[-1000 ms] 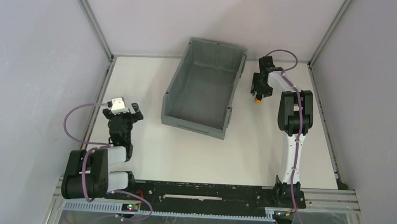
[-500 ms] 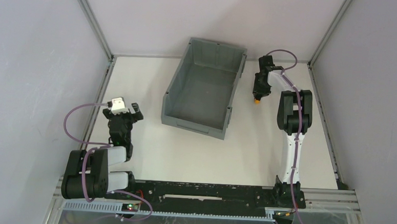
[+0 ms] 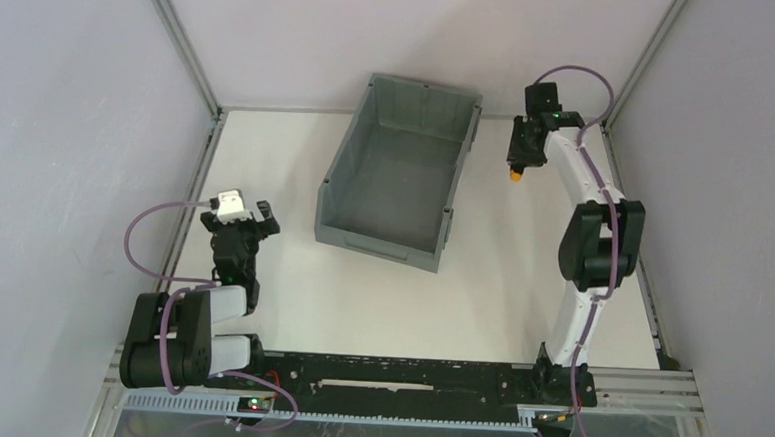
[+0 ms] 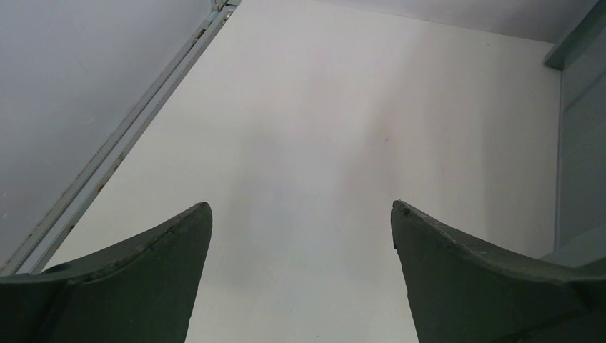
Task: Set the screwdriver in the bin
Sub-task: Pick up the screwdriver from the center of the board, then place the screwdriver in the bin.
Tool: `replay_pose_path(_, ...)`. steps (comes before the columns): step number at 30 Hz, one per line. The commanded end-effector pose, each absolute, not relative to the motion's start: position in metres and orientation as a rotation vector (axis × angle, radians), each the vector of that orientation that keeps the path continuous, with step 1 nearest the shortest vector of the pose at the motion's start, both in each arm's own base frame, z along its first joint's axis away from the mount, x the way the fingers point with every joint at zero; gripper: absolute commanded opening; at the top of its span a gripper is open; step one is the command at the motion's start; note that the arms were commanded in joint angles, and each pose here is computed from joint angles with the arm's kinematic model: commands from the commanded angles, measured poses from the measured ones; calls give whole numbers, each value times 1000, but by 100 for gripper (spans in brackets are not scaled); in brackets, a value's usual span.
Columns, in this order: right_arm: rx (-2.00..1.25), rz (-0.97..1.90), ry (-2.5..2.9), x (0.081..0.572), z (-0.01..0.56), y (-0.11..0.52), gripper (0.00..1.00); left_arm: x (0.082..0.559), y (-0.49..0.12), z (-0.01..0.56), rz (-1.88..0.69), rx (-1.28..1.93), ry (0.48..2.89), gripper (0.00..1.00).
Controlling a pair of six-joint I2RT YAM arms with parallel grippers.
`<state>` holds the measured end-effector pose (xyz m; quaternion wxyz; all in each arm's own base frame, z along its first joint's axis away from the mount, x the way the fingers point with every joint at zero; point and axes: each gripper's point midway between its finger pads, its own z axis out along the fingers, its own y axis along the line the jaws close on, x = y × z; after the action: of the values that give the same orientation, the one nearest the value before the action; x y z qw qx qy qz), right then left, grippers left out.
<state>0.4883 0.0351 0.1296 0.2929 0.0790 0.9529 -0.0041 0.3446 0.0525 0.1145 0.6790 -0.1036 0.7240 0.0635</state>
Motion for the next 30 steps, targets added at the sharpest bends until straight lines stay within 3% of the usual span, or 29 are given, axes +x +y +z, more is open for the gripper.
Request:
replay_pose_path(1, 202, -1, 2410, 473, 207, 34, 10, 353, 54, 135, 159, -218, 1568, 100)
replay_pose_path(17, 153, 17, 2183, 411, 375, 35, 6, 353, 54, 135, 158, -217, 1568, 100)
replay_pose_path(30, 93, 88, 2137, 398, 398, 81, 4, 353, 54, 135, 159, -217, 1568, 100)
